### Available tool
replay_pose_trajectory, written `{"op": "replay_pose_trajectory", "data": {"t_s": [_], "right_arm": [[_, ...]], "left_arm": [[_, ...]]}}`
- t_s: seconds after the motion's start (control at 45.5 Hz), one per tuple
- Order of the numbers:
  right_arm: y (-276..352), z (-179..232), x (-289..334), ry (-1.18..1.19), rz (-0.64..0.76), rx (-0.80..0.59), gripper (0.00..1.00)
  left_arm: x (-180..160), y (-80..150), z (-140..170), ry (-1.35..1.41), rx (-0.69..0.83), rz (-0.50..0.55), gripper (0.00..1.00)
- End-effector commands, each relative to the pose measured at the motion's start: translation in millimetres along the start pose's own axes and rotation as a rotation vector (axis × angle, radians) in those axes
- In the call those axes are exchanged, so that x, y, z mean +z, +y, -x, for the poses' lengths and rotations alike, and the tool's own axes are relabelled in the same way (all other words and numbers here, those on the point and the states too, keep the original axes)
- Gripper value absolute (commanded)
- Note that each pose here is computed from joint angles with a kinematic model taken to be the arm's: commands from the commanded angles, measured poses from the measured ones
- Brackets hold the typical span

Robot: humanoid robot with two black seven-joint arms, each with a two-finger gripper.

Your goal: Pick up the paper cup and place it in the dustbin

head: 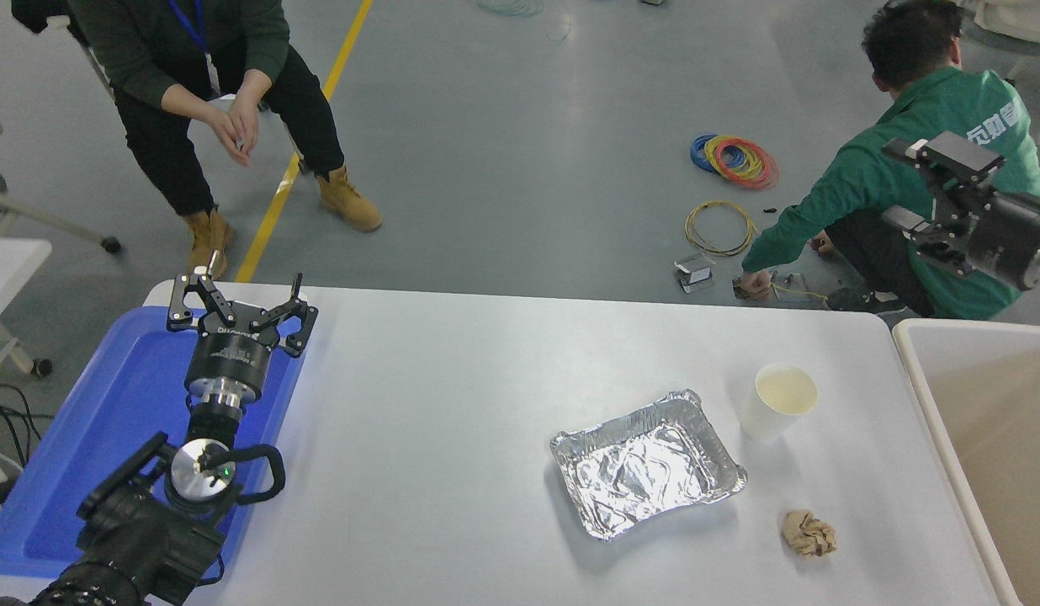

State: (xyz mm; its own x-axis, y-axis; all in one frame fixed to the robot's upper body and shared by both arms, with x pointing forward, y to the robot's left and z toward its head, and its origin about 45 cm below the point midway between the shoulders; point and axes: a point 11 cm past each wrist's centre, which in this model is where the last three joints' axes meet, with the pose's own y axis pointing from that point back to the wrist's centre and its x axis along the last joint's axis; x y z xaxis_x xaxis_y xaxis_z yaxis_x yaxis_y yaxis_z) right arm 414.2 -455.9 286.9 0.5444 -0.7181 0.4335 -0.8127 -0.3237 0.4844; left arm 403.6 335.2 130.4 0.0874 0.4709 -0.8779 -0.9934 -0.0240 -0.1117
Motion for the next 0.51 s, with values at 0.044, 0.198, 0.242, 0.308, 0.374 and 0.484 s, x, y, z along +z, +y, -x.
{"op": "replay_pose_trajectory", "data": {"t_s": [0.044,0.198,0.242,0.308,0.374,0.484], "right_arm": [[36,-23,11,0.228,0.395,-0.139,1.0],[38,-26,1,0.323,0.495,-0.198,1.0],[36,-25,-4,0.348,0.51,-0.21,1.0],[33,-26,-13,0.391,0.526,-0.223,1.0],[31,-27,-24,0.438,0.544,-0.233,1.0],[27,-24,-39,0.496,0.573,-0.264,1.0]], "left_arm": [[-1,0,0,0.001,0.0,-0.001,1.0],[0,0,0,-0.001,0.0,0.0,1.0],[-1,0,0,0.001,0.0,-0.001,1.0],[0,0,0,-0.001,0.0,0.0,1.0],[-1,0,0,0.001,0.0,-0.001,1.0],[0,0,0,-0.001,0.0,0.0,1.0]]}}
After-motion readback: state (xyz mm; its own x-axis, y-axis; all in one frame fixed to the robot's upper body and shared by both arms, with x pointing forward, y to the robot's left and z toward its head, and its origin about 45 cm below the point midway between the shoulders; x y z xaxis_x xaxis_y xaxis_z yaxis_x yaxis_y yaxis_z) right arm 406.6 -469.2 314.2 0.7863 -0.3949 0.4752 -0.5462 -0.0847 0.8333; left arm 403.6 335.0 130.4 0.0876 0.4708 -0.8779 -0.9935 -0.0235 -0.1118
